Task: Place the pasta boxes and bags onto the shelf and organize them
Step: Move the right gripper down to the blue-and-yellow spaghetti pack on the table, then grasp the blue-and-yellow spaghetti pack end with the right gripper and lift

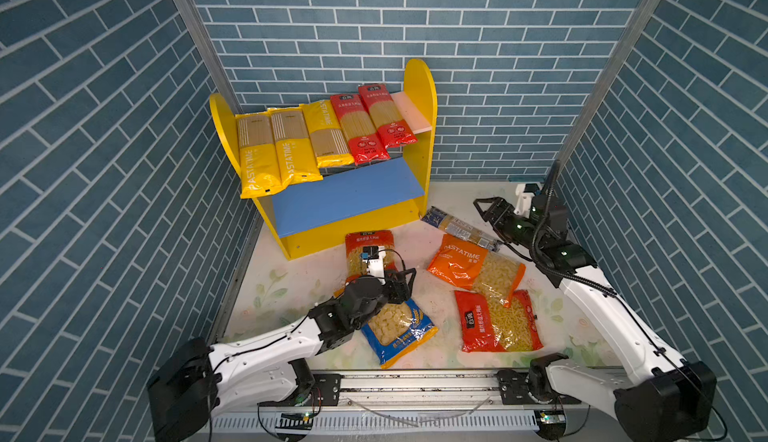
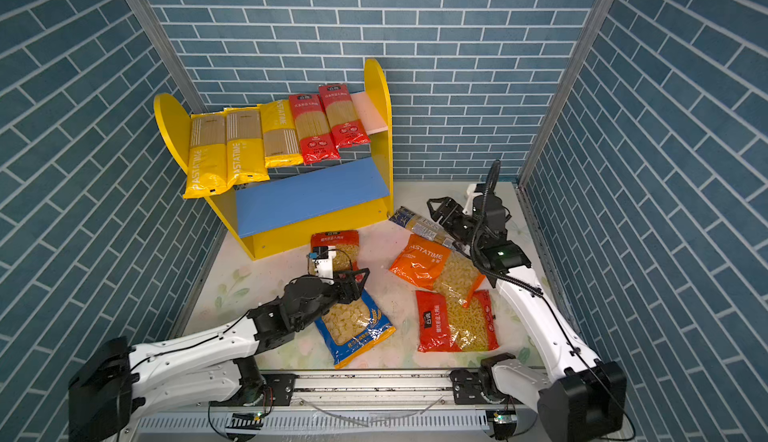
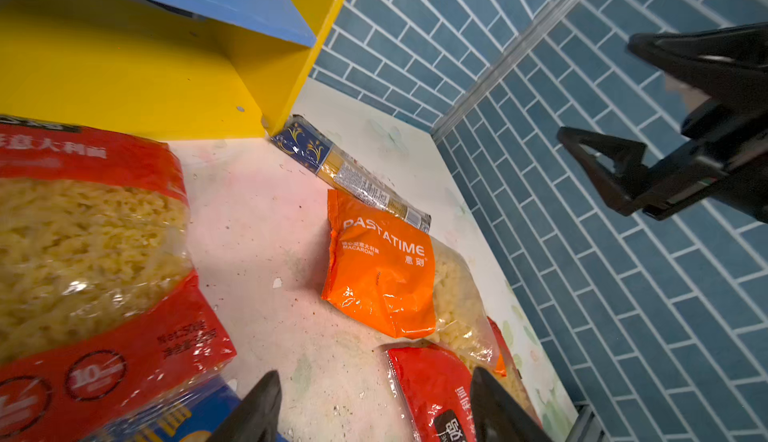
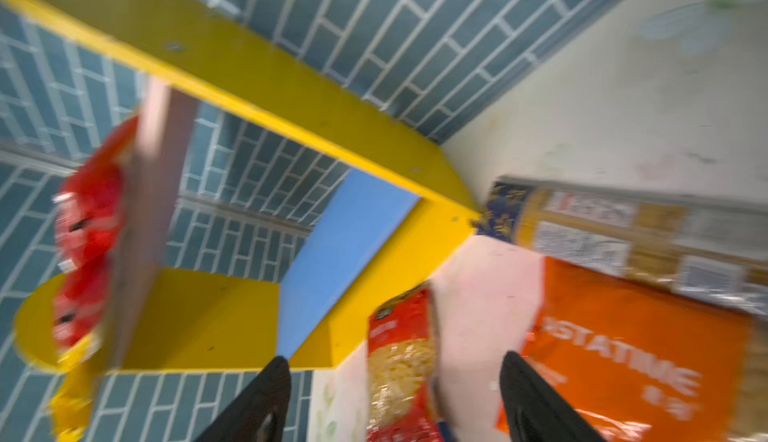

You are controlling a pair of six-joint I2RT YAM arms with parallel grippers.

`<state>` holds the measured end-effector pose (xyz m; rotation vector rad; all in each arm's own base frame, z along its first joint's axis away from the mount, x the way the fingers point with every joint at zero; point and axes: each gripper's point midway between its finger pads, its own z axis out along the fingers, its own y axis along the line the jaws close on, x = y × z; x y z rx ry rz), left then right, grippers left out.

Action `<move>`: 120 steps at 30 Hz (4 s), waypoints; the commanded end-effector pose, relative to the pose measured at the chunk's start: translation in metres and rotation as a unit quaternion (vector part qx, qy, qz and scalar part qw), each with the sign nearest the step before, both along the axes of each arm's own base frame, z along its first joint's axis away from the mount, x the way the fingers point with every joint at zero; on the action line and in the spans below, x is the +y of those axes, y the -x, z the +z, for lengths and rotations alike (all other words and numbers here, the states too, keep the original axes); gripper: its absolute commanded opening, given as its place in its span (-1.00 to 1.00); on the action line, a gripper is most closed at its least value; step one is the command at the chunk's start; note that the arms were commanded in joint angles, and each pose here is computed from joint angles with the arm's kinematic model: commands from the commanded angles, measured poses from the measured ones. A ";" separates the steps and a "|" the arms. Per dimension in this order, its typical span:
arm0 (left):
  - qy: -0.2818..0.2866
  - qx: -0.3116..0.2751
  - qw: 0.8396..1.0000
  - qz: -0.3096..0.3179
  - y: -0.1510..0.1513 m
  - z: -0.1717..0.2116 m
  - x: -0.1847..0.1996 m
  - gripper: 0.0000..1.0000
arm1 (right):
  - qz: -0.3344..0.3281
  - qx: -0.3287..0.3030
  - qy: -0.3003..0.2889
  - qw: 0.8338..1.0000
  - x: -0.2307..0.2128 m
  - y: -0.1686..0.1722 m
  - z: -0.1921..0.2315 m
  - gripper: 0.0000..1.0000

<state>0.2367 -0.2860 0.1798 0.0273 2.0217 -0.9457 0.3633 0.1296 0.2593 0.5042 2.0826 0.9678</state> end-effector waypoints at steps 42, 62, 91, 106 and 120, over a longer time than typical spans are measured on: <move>-0.003 0.010 0.997 -0.076 0.006 -0.020 -0.071 0.44 | 0.036 0.167 -0.094 0.981 -0.056 -0.063 -0.209 -0.24; -0.017 0.003 1.000 -0.016 -0.007 -0.019 -0.015 0.45 | 0.059 0.034 0.138 0.988 -0.045 -0.027 -0.091 -1.00; -0.021 0.066 0.982 0.176 0.025 -0.047 0.159 0.48 | 0.501 -0.312 0.509 0.627 0.235 0.216 -0.083 -1.00; -0.042 0.067 0.992 0.100 0.026 -0.029 0.133 0.72 | 0.603 -0.183 0.330 0.703 0.254 0.278 -0.112 -0.05; -0.139 0.145 0.977 -0.067 0.028 -0.061 0.055 0.57 | 0.285 0.145 0.052 0.946 0.155 0.153 -0.162 0.16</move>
